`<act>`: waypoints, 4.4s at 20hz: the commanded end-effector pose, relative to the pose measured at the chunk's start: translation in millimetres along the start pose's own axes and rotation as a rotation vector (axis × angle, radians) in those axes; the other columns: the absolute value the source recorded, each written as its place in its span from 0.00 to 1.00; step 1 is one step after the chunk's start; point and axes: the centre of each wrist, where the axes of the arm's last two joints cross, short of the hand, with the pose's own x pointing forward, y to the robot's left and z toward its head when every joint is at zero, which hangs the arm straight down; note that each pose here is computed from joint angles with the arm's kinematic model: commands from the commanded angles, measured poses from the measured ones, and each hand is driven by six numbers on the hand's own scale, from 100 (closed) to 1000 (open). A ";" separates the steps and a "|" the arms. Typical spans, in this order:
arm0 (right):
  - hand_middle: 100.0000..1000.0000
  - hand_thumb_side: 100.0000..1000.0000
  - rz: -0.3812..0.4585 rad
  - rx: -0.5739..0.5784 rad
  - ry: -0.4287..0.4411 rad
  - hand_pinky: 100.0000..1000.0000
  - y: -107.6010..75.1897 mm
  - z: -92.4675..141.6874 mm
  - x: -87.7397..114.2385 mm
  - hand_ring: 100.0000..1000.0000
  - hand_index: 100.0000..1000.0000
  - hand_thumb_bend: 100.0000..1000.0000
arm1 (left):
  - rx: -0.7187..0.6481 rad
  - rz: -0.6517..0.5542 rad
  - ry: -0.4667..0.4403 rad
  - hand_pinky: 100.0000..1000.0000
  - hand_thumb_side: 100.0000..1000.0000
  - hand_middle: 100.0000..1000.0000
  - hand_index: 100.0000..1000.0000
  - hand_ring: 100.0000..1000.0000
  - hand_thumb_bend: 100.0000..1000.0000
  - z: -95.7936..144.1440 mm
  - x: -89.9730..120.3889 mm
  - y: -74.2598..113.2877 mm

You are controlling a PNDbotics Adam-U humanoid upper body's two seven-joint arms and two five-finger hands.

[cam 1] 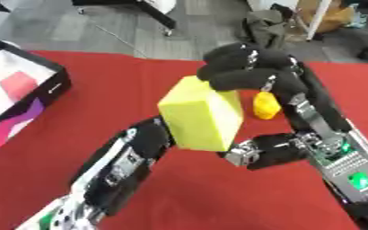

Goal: Pick up the objects with one hand, pass them to the other hand, and then place them into the box on the other side of the table.

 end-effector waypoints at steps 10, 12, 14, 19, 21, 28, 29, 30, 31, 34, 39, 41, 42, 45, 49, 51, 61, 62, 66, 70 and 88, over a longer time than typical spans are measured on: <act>0.31 0.00 -0.032 -0.035 -0.018 0.73 -1.9 -8.8 3.3 0.58 0.49 0.00 | -0.030 -0.005 0.000 1.00 0.66 0.88 0.68 0.84 0.54 -10.1 9.3 -10.5; 0.29 0.00 -0.039 -0.056 -0.013 0.72 -2.0 -8.6 3.3 0.57 0.47 0.00 | -0.029 -0.012 -0.001 1.00 0.65 0.88 0.68 0.84 0.53 -12.3 10.4 -12.4; 0.26 0.00 -0.056 -0.089 0.002 0.72 -0.8 -8.0 3.7 0.55 0.44 0.00 | -0.028 -0.015 -0.005 1.00 0.65 0.89 0.68 0.84 0.53 -14.8 11.7 -14.6; 0.18 0.00 -0.133 -0.202 0.075 0.74 7.0 -5.4 6.5 0.51 0.39 0.00 | -0.030 0.000 -0.024 1.00 0.65 0.89 0.68 0.84 0.54 -22.4 15.9 -21.8; 0.17 0.00 -0.169 -0.243 0.116 0.75 11.4 -4.0 8.2 0.50 0.37 0.00 | -0.035 0.008 -0.036 1.00 0.63 0.89 0.68 0.84 0.53 -25.1 17.7 -24.1; 0.13 0.14 -0.287 -0.286 0.222 0.78 21.2 -1.3 12.4 0.49 0.34 0.00 | -0.049 0.026 -0.063 1.00 0.61 0.88 0.68 0.84 0.50 -30.3 21.7 -28.4; 0.13 0.14 -0.300 -0.283 0.227 0.78 21.3 -0.8 12.5 0.49 0.34 0.00 | -0.045 0.027 -0.065 1.00 0.61 0.88 0.68 0.84 0.49 -30.7 22.1 -28.3; 0.12 0.15 -0.310 -0.280 0.229 0.78 21.4 -0.3 12.6 0.49 0.34 0.00 | -0.041 0.029 -0.067 1.00 0.61 0.88 0.68 0.84 0.49 -30.9 22.5 -28.3; 0.12 0.15 -0.318 -0.275 0.229 0.78 21.4 0.0 12.6 0.49 0.33 0.00 | -0.038 0.030 -0.067 1.00 0.60 0.88 0.68 0.84 0.49 -31.0 22.7 -28.3; 0.12 0.13 -0.329 -0.260 0.219 0.78 20.2 0.8 12.3 0.49 0.33 0.00 | -0.027 0.033 -0.067 1.00 0.61 0.88 0.68 0.84 0.49 -30.9 22.7 -28.0; 0.12 0.07 -0.311 -0.240 0.182 0.76 17.2 1.6 11.3 0.49 0.33 0.00 | -0.008 0.047 -0.065 1.00 0.63 0.88 0.68 0.84 0.51 -29.4 21.9 -26.1; 0.13 0.03 -0.295 -0.231 0.162 0.76 15.6 2.2 10.8 0.49 0.34 0.00 | 0.000 0.057 -0.066 1.00 0.64 0.88 0.69 0.84 0.52 -28.8 21.9 -25.1; 0.13 0.03 -0.286 -0.228 0.155 0.76 14.9 2.7 10.6 0.49 0.34 0.00 | 0.003 0.063 -0.067 1.00 0.64 0.88 0.69 0.84 0.52 -28.7 21.9 -24.8; 0.13 0.00 -0.260 -0.214 0.140 0.75 13.4 4.8 10.5 0.49 0.34 0.00 | 0.004 0.076 -0.072 1.00 0.64 0.88 0.69 0.83 0.53 -28.7 22.2 -24.4; 0.12 0.00 -0.234 -0.179 0.126 0.75 13.4 10.0 11.4 0.49 0.34 0.00 | 0.000 0.089 -0.073 1.00 0.63 0.86 0.68 0.81 0.51 -28.9 22.2 -24.8; 0.12 0.00 -0.223 -0.162 0.117 0.74 13.7 11.5 11.8 0.49 0.33 0.00 | -0.003 0.094 -0.073 1.00 0.60 0.83 0.67 0.79 0.49 -29.0 22.1 -25.1; 0.13 0.00 -0.210 -0.139 0.110 0.74 16.9 12.9 10.7 0.49 0.35 0.00 | -0.045 0.089 -0.067 0.99 0.39 0.61 0.51 0.63 0.16 -30.2 22.0 -27.7; 0.14 0.00 -0.209 -0.136 0.109 0.74 17.0 13.1 10.7 0.49 0.36 0.00 | -0.044 0.087 -0.065 0.98 0.38 0.58 0.49 0.61 0.10 -30.4 22.1 -27.8; 0.19 0.00 -0.196 -0.112 0.095 0.74 15.7 13.6 11.6 0.50 0.45 0.00 | 0.019 0.064 -0.044 0.96 0.36 0.45 0.38 0.51 0.00 -30.3 22.9 -26.5; 0.26 0.02 -0.169 -0.090 0.071 0.75 12.3 15.2 11.7 0.52 0.53 0.00 | 0.081 0.041 -0.032 0.97 0.37 0.44 0.37 0.51 0.00 -29.7 23.3 -24.7; 0.96 0.20 -0.083 0.035 0.075 1.00 3.4 26.7 10.5 0.95 1.00 0.21 | 0.158 0.010 -0.003 0.98 0.37 0.45 0.37 0.52 0.00 -19.9 13.9 -19.4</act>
